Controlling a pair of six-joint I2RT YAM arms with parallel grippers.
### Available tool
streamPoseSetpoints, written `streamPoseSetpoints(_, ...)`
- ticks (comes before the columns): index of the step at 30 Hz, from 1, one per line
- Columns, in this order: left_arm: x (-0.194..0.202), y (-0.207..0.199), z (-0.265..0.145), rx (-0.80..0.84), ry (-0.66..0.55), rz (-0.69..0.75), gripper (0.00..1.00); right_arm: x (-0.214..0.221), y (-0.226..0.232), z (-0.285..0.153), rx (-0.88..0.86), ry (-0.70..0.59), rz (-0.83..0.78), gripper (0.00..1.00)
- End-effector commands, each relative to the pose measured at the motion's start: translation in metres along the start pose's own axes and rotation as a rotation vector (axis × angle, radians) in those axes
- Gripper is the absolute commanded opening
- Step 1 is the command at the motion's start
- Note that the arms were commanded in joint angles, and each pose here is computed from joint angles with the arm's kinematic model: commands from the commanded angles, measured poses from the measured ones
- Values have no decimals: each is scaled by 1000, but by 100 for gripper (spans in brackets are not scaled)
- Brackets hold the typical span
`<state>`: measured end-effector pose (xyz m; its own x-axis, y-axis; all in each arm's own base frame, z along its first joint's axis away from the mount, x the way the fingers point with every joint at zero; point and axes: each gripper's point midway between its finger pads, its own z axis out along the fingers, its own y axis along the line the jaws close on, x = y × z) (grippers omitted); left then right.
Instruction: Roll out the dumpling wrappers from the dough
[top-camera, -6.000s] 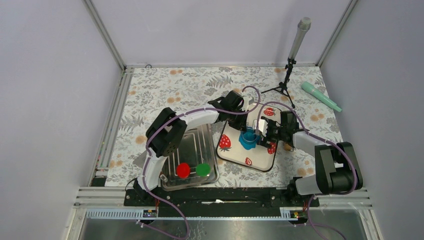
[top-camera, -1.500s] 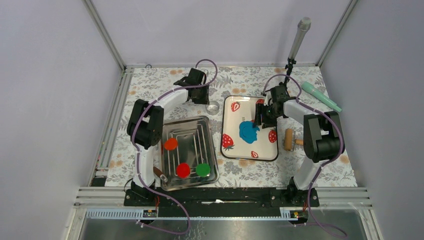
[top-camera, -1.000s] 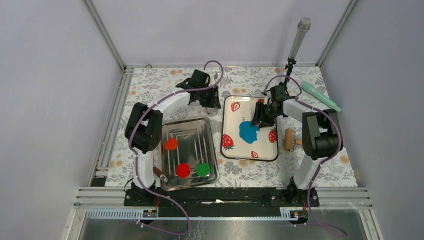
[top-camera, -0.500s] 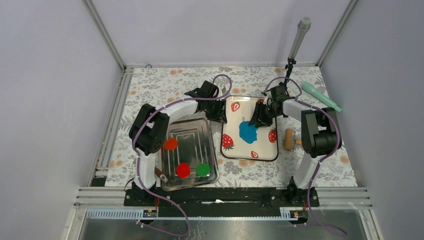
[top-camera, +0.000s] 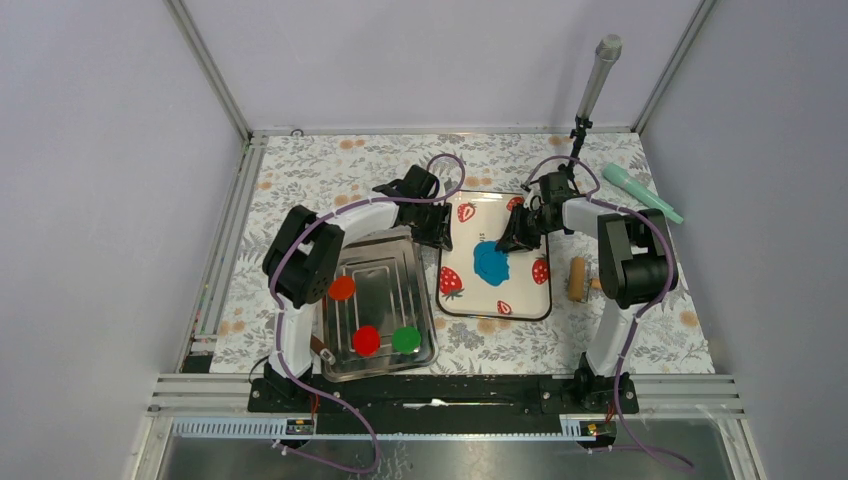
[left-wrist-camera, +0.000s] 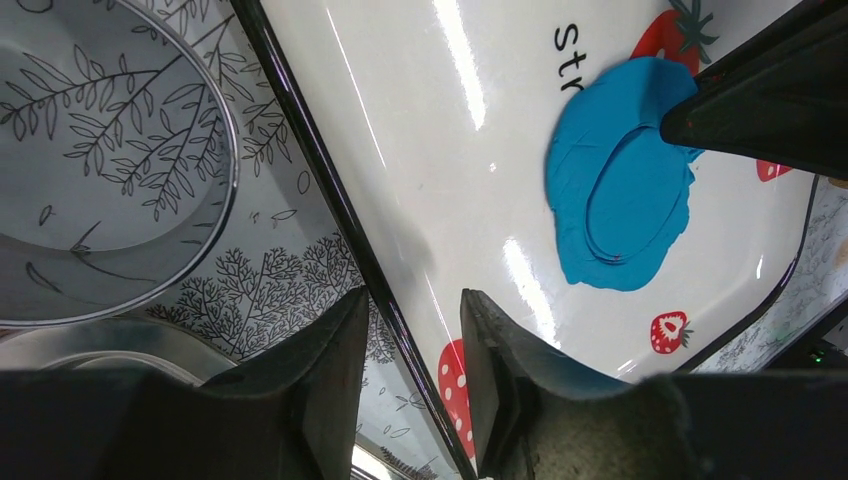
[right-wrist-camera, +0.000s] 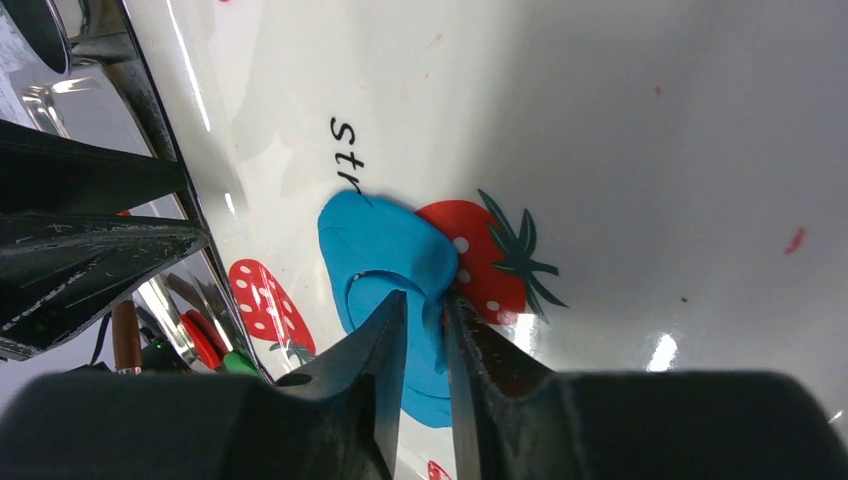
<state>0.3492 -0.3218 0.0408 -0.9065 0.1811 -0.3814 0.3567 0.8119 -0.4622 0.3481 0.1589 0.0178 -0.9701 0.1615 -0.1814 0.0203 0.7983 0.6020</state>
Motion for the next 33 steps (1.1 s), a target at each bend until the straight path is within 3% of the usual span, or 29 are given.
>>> streamPoseSetpoints(1, -4, -2, 4, 4, -10, 22, 39, -12, 4, 6, -15, -19, -24, 26)
streamPoseSetpoints(11, -5, -7, 6, 35, -10, 26, 31, -22, 29, 5, -103, -37, -60, 19)
streamPoseSetpoints(23, -7, -8, 6, 43, -22, 30, 14, -17, 59, 3, -202, -24, -89, 14)
streamPoseSetpoints(33, -13, -4, 5, 14, -39, 28, 13, 0, 77, -4, -251, 9, -111, 13)
